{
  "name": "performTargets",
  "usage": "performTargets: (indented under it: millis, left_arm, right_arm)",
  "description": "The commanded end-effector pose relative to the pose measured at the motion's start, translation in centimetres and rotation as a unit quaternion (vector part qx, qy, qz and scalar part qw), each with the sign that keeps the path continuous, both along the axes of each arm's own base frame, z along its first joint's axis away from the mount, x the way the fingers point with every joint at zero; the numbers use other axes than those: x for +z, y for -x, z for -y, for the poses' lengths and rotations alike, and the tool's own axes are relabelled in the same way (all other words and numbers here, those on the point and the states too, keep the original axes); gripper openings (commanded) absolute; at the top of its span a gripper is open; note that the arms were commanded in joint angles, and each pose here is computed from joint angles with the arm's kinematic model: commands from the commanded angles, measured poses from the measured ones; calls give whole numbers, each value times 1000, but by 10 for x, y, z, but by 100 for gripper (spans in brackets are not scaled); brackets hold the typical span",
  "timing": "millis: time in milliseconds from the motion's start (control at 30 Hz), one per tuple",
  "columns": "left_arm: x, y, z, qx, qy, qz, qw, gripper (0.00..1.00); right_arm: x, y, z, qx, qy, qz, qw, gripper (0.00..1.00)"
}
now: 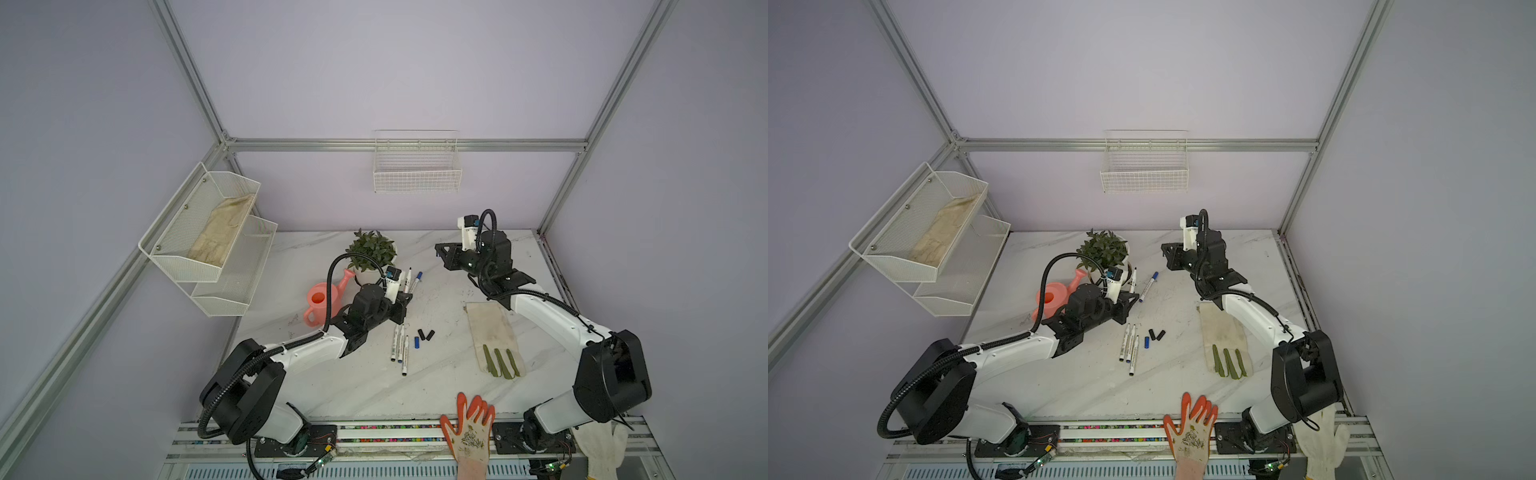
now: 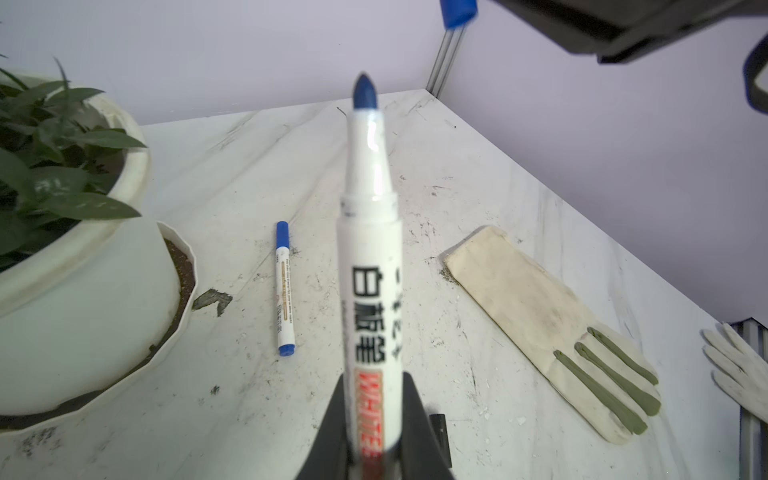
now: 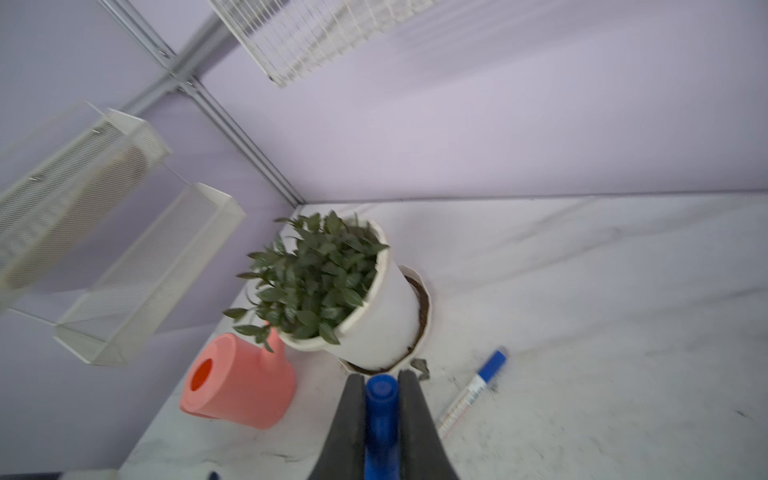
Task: Insert the pens into the pen caps
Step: 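Lift the blue cap with the right gripper and bring it above the marker, then lower the blue cap onto the marker tip with the right gripper while the left holds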
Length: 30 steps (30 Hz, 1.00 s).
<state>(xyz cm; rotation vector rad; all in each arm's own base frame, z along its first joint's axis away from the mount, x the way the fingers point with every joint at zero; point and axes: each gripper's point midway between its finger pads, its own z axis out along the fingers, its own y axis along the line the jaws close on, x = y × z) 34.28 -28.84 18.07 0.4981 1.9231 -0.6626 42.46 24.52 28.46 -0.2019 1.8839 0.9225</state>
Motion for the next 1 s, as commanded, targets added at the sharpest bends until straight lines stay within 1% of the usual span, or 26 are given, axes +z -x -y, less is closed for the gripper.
performTargets:
  millis: [0, 133, 300, 467, 967]
  left_arm:
    - [12, 8, 9, -38, 0, 37, 999, 0]
    - [13, 9, 15, -50, 3, 41, 998, 0]
    - [11, 9, 18, -54, 4, 41, 998, 0]
    - [9, 9, 20, -56, 4, 37, 998, 0]
    - [0, 8, 20, -50, 4, 25, 998, 0]
  right_arm:
    - [5, 22, -39, 109, -75, -8, 991, 0]
    - [6, 33, -48, 152, -79, -6, 985, 0]
    - [-4, 44, -54, 178, -63, -16, 982, 0]
    - [-4, 48, -53, 182, -61, -15, 981, 0]
    - [14, 55, -55, 200, -80, 0, 976, 0]
